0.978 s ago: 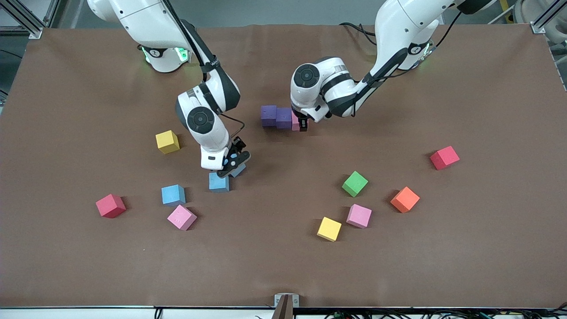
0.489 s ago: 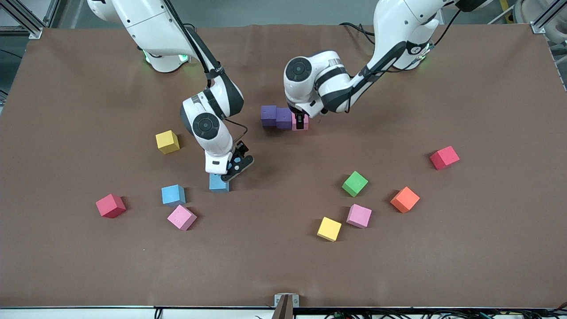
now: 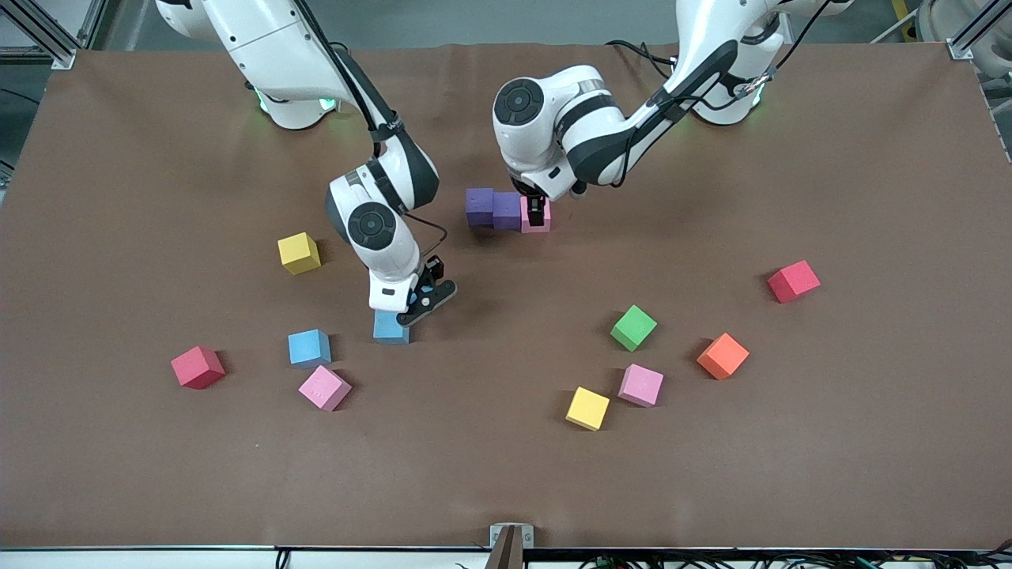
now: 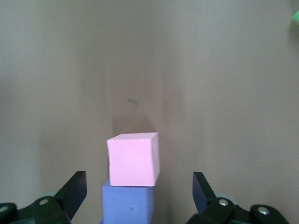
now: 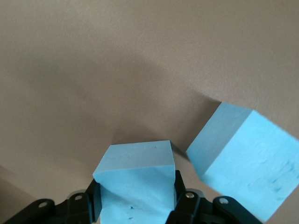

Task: Arrange 11 blocks into digit 3
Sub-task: 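Place the pink block beside the purple blocks while the right gripper grasps blue, then grasp the green block with the left gripper while the right gripper places blue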

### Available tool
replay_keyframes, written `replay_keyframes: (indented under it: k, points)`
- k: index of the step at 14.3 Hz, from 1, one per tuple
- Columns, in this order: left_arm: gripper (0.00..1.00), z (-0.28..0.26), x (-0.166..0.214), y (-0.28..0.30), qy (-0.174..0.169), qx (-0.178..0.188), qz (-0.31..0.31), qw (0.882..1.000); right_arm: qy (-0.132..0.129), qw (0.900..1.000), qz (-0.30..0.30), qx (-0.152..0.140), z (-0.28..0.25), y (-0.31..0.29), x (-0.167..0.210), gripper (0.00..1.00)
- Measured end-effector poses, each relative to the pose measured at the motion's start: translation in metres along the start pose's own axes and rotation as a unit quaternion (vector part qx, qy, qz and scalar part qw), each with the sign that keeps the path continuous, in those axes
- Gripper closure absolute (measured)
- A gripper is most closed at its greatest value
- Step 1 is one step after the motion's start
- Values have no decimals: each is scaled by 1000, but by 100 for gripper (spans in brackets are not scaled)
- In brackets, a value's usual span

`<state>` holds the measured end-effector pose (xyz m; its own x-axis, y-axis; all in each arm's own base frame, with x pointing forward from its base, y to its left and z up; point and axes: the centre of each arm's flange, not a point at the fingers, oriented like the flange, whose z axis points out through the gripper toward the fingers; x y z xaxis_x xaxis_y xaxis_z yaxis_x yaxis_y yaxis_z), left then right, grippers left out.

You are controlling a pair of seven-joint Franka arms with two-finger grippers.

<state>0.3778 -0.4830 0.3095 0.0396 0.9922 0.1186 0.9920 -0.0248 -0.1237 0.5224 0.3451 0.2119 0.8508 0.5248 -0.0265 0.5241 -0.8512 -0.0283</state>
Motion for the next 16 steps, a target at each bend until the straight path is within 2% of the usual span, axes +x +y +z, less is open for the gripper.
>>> replay_keyframes:
  k: [3,7,12,16]
  points:
    - [0,-26,31,49,-11,-10,37,999,-3,997,78,0,1,-35,-2,41]
    - [0,-44,85,115,-10,-16,132,991,-8,981,191,12,2,-92,-10,41]
    - [0,-17,136,165,24,-11,267,963,-17,967,253,26,4,-111,-17,41]
    - [1,3,160,197,16,1,354,935,-19,961,273,27,5,-128,-27,41]
